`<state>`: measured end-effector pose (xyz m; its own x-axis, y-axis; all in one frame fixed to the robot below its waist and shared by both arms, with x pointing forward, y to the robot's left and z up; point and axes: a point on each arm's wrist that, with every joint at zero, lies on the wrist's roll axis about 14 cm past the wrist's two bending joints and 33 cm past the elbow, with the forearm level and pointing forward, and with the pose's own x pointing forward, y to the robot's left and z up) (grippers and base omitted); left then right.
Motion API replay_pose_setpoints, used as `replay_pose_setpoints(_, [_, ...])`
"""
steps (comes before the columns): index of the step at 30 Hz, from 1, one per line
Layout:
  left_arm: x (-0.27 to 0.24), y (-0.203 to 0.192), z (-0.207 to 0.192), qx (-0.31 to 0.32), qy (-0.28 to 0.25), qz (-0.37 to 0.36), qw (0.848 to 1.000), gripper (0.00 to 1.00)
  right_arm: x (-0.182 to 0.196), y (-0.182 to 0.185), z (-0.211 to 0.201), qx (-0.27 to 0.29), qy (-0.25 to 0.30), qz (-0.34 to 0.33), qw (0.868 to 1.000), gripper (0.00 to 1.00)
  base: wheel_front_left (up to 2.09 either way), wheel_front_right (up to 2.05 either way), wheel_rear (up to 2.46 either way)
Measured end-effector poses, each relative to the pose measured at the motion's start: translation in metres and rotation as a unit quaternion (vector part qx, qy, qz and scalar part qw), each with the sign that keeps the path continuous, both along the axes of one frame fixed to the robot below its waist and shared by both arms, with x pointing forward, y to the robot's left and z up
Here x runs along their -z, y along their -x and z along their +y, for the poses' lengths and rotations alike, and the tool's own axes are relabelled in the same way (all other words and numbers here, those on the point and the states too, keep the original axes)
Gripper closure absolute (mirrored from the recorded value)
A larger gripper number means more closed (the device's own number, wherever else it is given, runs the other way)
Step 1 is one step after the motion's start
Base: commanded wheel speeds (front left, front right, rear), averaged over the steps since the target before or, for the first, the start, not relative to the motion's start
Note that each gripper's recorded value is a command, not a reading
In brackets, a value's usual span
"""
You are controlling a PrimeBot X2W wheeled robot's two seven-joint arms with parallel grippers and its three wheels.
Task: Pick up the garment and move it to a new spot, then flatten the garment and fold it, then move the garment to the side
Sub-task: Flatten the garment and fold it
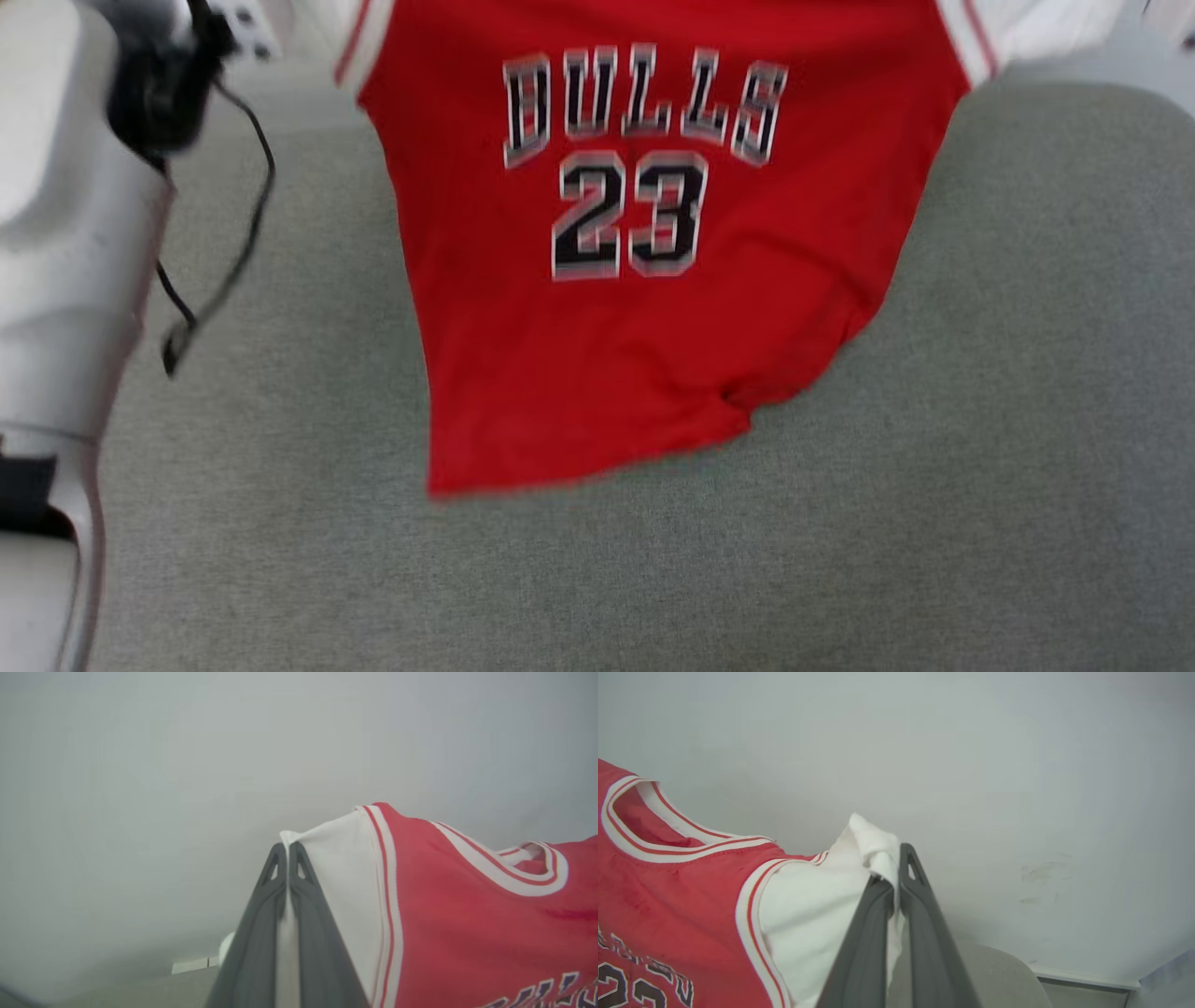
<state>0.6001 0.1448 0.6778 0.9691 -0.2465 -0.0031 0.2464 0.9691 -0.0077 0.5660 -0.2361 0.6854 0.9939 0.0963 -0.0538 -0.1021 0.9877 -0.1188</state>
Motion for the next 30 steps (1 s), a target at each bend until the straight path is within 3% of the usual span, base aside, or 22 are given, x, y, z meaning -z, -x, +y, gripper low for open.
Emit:
replay_pose_setpoints(8, [-0.055, -0.056, 0.003, -0.022, 0.008, -0.121, 0.992, 1.0, -0.066, -0.05, 0.006, -0.01, 0.014, -0.119, 0.993, 1.0, 0.0, 0.0, 0.0])
replay_pose_setpoints(17, [-0.073, -0.101, 0.0, -0.028, 0.012, -0.209, 0.977, 1.0, -0.103, -0.09, 0.023, -0.036, 0.028, -0.218, 0.975, 1.0, 0.0, 0.0, 0.0])
replay_pose_setpoints(21, [-0.063, -0.116, -0.003, -0.023, 0.016, -0.218, 0.975, 1.0, -0.093, -0.105, 0.03, -0.048, 0.034, -0.219, 0.974, 1.0, 0.0, 0.0, 0.0])
replay_pose_setpoints(30, [0.034, -0.155, -0.011, -0.013, 0.028, -0.142, 0.989, 1.0, 0.009, -0.15, 0.043, -0.074, 0.038, -0.128, 0.988, 1.0, 0.0, 0.0, 0.0])
